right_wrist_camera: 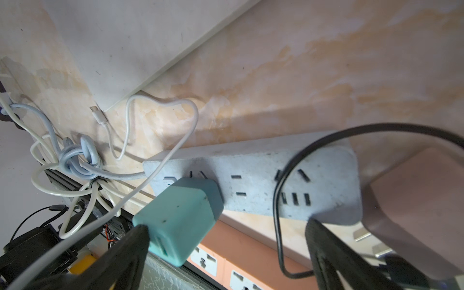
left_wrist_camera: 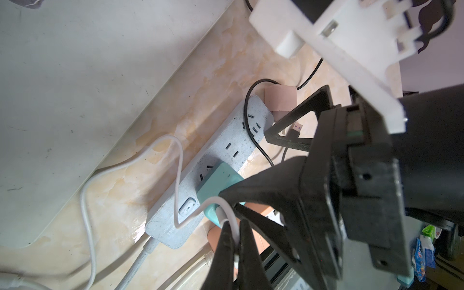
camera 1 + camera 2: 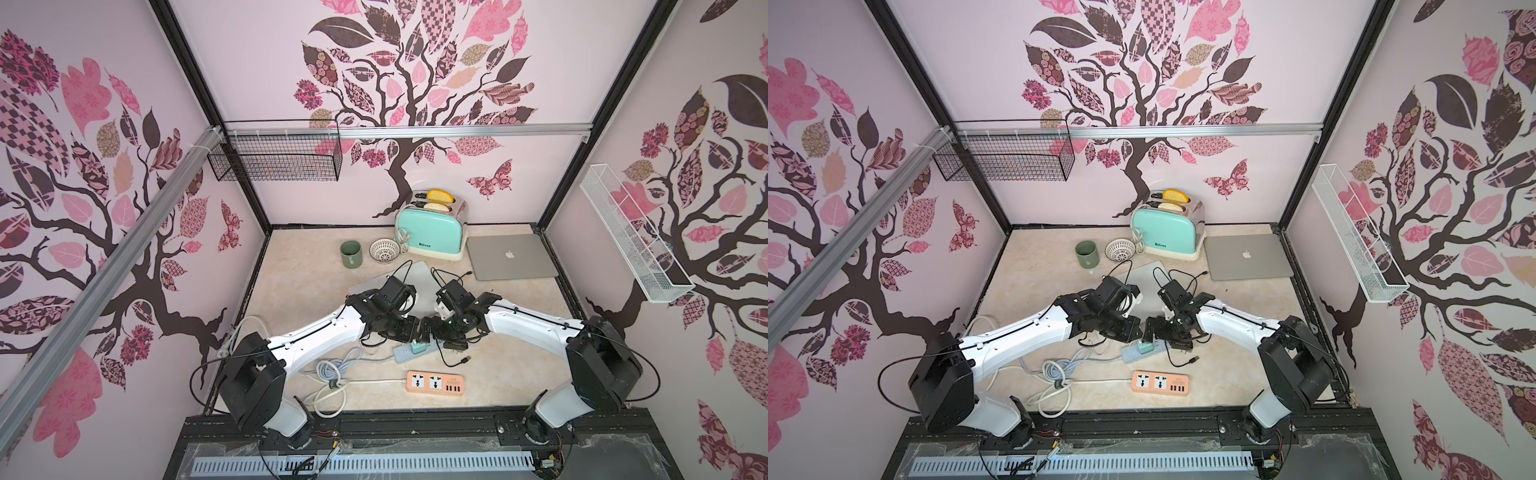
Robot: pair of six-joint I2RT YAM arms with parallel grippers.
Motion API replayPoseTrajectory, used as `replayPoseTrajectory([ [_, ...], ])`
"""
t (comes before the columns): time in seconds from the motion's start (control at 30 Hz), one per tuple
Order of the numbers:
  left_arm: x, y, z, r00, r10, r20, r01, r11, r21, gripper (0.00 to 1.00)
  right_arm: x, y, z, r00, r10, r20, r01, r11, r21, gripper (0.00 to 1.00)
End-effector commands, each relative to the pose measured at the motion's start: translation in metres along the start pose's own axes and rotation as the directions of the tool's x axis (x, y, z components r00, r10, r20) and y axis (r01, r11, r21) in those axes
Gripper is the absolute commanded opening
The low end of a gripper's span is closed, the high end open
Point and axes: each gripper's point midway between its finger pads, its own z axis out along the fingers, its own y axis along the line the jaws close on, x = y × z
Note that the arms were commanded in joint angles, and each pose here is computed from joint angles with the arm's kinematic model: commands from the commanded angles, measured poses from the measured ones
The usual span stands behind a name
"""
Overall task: Unplug the laptop charger
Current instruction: Remove the charging cable from the plug, then place the charging cable at the center of the board.
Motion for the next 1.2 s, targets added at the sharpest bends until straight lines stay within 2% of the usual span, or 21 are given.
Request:
replayPoseTrajectory([
  [0.0, -0.045, -0.042, -0.037, 0.987, 0.053, 0.154, -0.071, 0.991, 0.117, 0.0, 0.049, -0.08, 0.028, 0.988, 0.048, -0.144, 0.002, 0.946, 0.325, 0.99],
  [0.23, -0.054, -0.052, -0.041, 0.987, 0.053, 0.153, -0.075, 0.987, 0.141, 0.0, 0.057, -0.09, 0.033, 0.986, 0.06, -0.154, -0.006, 0.943, 0.334, 0.99],
  [0.33, -0.054, -0.048, -0.039, 0.989, 0.044, 0.14, -0.06, 0.991, 0.116, 0.0, 0.059, -0.092, 0.035, 0.986, 0.069, -0.153, -0.015, 0.944, 0.33, 0.99],
  [0.47, -0.042, -0.024, -0.032, 0.997, 0.031, 0.072, -0.032, 0.999, 0.007, 0.0, 0.056, -0.087, 0.033, 0.988, 0.064, -0.14, -0.017, 0.949, 0.315, 0.99],
  [0.57, -0.031, -0.001, -0.03, 0.998, -0.033, 0.044, 0.035, 0.998, -0.046, 0.0, 0.047, -0.074, 0.025, 0.993, 0.049, -0.11, -0.016, 0.959, 0.285, 0.99],
  [0.7, -0.02, 0.036, -0.038, 0.988, -0.144, 0.053, 0.147, 0.986, -0.076, 0.0, 0.029, -0.042, 0.008, 0.999, 0.021, -0.033, -0.014, 0.983, 0.184, 0.99],
  [0.87, -0.009, 0.076, -0.053, 0.974, -0.212, 0.082, 0.221, 0.968, -0.115, 0.0, 0.018, -0.014, -0.011, 0.999, -0.037, 0.024, 0.035, 0.996, 0.085, 0.99],
  [1.17, 0.02, 0.138, -0.06, 0.935, -0.351, 0.056, 0.356, 0.918, -0.176, 0.0, 0.016, 0.023, -0.018, 0.989, -0.144, 0.038, 0.144, 0.99, -0.006, 0.99],
])
